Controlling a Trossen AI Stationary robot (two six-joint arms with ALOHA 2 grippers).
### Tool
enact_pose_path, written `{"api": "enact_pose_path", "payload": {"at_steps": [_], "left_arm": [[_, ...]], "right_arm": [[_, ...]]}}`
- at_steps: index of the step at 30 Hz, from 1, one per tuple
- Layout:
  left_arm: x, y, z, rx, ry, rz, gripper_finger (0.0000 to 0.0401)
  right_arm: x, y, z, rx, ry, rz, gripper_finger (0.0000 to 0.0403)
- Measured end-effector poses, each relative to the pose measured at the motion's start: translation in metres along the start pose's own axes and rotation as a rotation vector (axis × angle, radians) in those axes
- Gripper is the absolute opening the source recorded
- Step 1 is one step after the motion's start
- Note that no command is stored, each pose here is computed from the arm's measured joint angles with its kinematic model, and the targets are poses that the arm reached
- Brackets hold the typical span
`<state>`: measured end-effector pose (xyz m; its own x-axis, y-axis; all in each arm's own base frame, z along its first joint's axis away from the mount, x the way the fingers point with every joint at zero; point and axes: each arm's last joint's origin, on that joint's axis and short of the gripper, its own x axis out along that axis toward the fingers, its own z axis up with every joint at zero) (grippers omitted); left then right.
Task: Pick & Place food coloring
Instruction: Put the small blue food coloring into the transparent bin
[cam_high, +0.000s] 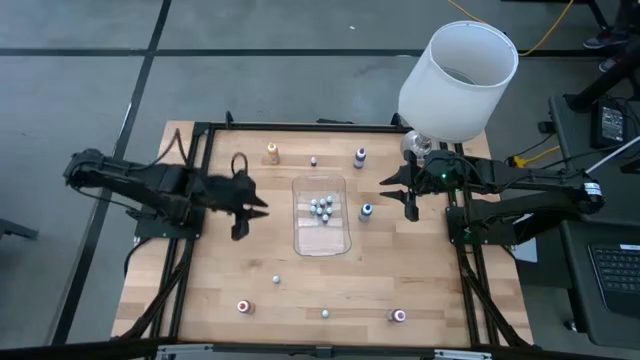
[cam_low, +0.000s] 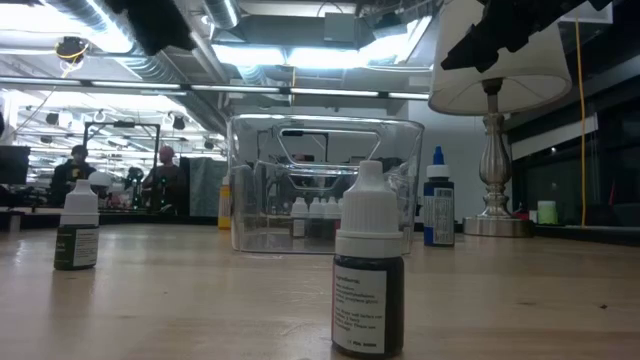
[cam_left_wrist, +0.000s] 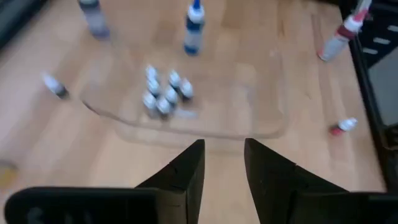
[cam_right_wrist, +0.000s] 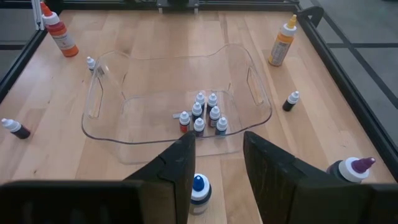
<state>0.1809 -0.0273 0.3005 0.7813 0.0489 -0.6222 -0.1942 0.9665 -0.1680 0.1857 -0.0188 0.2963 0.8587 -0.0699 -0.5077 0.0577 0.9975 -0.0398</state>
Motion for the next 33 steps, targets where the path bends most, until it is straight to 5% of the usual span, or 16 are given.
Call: {"api": "enact_pose_path", "payload": {"at_steps": [13, 25, 33], "left_arm": [[0.041, -0.076, -0.035, -0.28, 0.142, 0.017, 0.0112], [0.071, -0.116, -0.031, -0.133, 0.321, -0.02, 0.0119], [0.07, -0.116, -0.035, -0.054, 0.361, -0.024, 0.0204]], "right_arm": [[0.0, 0.0, 0.0, 0.001, 0.0, 0.0, 0.0138], [0.0, 0.0, 0.0, 0.001, 0.0, 0.0, 0.0138], [0.0, 0.0, 0.0, 0.0, 0.0, 0.0, 0.0138]]}}
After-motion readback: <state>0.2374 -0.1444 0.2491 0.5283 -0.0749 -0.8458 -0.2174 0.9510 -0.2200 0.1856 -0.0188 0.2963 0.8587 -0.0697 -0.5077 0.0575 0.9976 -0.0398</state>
